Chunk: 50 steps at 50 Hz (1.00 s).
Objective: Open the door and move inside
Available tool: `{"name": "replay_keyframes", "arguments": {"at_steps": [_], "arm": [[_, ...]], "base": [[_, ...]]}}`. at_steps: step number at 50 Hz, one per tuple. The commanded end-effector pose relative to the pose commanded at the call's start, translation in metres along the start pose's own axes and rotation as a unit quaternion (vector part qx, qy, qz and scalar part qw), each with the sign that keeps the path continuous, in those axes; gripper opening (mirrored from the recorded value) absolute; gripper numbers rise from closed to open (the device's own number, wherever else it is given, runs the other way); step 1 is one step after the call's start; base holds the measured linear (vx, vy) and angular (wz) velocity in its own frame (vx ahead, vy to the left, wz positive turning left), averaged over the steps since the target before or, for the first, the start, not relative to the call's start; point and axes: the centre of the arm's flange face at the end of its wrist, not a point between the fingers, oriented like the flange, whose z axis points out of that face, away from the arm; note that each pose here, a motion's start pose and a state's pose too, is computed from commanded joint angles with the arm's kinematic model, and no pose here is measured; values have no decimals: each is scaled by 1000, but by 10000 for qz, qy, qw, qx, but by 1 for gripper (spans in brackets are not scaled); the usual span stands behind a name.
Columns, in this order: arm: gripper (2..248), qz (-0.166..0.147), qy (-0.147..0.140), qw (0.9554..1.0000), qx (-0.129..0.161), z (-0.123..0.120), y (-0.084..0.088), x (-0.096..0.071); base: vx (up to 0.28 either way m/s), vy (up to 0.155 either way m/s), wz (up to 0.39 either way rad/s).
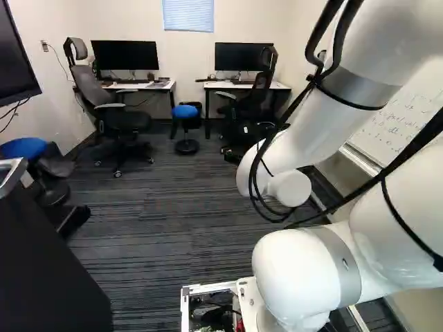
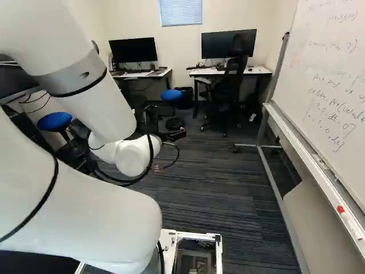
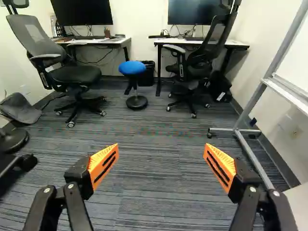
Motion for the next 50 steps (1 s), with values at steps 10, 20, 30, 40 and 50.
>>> {"name": "replay_keyframes", "arguments": {"at_steps": [10,20,30,40,50], "arm": [[247,0,0,10000,0,0,0,0],[247,0,0,10000,0,0,0,0],[247,0,0,10000,0,0,0,0],[247,0,0,10000,0,0,0,0],[247,0,0,10000,0,0,0,0]], "base": [[189,2,-12],[186,1,-11],[183,4,-4],[186,3,-2],[180,2,-1]]}}
